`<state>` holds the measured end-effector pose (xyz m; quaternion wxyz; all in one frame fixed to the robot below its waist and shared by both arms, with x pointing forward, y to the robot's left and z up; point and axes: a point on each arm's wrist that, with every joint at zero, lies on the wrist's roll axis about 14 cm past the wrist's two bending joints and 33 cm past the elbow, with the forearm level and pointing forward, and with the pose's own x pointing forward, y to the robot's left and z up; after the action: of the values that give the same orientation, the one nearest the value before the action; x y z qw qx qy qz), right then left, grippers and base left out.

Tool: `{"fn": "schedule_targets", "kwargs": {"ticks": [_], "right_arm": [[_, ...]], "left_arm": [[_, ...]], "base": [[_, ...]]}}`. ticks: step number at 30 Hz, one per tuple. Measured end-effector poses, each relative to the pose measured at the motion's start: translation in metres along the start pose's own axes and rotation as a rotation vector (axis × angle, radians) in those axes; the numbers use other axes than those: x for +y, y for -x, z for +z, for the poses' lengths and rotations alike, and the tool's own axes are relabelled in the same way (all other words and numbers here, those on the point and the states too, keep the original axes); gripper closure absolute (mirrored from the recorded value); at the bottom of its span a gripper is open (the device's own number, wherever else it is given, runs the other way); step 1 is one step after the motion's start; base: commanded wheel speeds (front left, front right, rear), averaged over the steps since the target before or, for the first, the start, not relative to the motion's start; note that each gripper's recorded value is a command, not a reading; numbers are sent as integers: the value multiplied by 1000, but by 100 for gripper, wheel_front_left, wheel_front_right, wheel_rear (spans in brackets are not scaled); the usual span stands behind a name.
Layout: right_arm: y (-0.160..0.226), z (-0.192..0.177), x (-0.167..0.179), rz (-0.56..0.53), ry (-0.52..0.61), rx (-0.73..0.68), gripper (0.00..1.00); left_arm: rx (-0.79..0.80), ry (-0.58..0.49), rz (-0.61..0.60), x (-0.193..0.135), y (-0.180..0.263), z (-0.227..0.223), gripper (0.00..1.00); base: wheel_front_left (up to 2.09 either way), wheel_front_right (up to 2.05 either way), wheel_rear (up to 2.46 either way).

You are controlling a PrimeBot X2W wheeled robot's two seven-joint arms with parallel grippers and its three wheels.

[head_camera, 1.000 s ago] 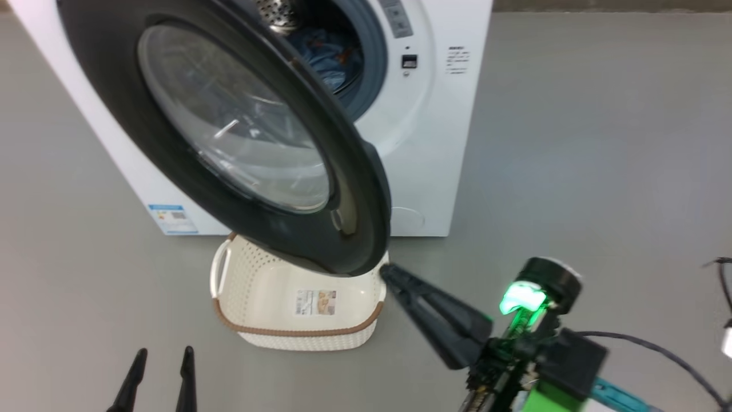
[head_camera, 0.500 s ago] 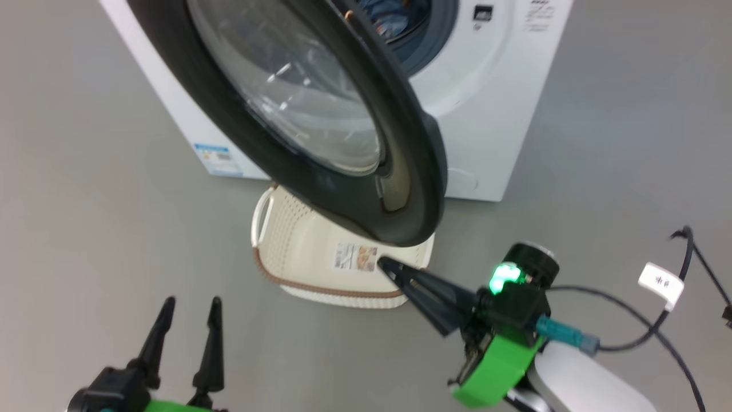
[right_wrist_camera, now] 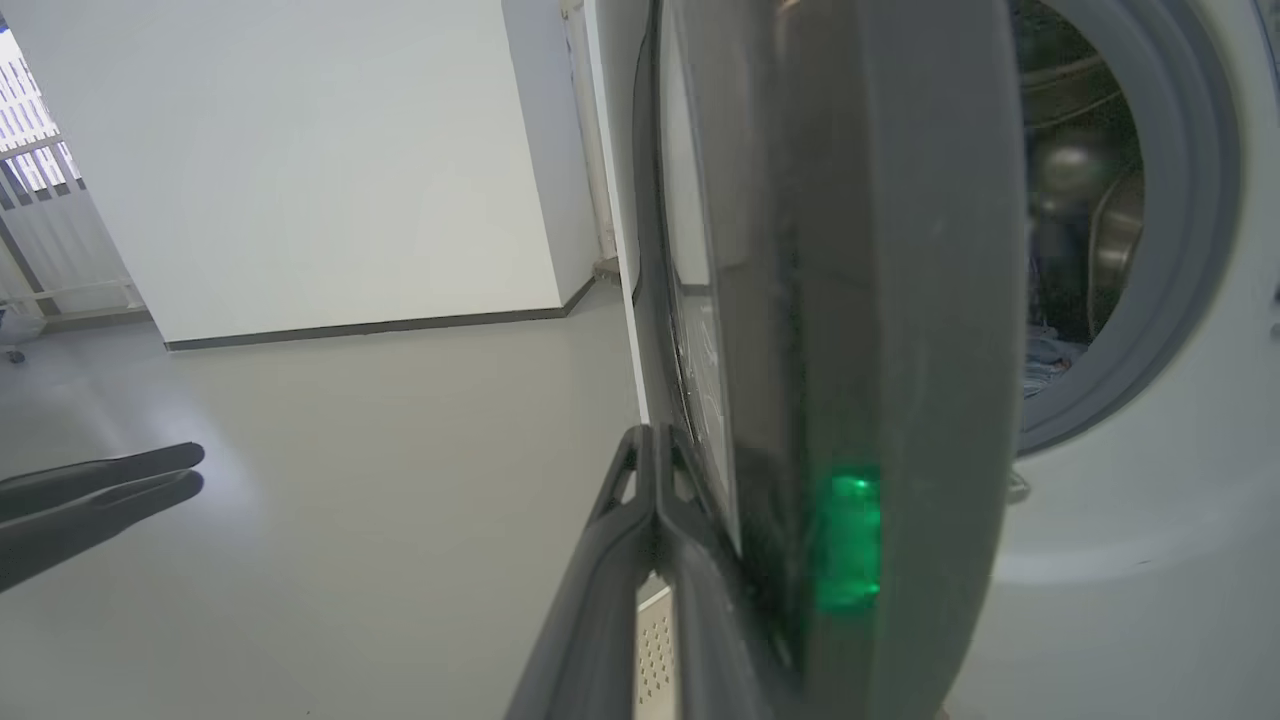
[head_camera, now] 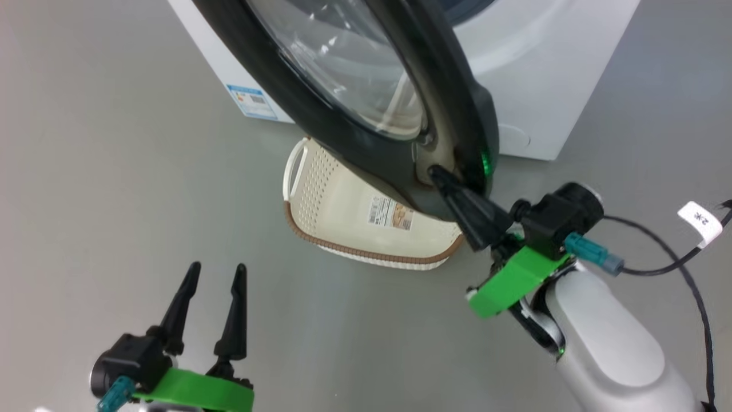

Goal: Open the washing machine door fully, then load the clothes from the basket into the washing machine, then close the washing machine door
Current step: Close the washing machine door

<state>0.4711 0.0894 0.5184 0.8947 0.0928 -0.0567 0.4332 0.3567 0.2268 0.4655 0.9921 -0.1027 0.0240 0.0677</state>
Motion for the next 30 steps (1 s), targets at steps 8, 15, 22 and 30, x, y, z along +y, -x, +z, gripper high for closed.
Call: {"fn": "schedule_targets", "kwargs": {"ticks": [8,15,22,30], "right_arm": [[-22,6,-43,-121,-3,-68,100],[-41,14,-86,-214,-7,-128,100],[-61,21,-122,-267,-7,-184,100],[-80,25,-150,-294,11,-232,100]], "left_arm": [[27,6,-41,-13,-21,-10,0],[47,11,-80,-24,-42,-19,0],[61,12,-113,-33,-64,-28,0],[68,8,-145,-41,-88,-38,0]], "base": [[0,0,0],[0,0,0],[0,0,0],[0,0,0]]}}
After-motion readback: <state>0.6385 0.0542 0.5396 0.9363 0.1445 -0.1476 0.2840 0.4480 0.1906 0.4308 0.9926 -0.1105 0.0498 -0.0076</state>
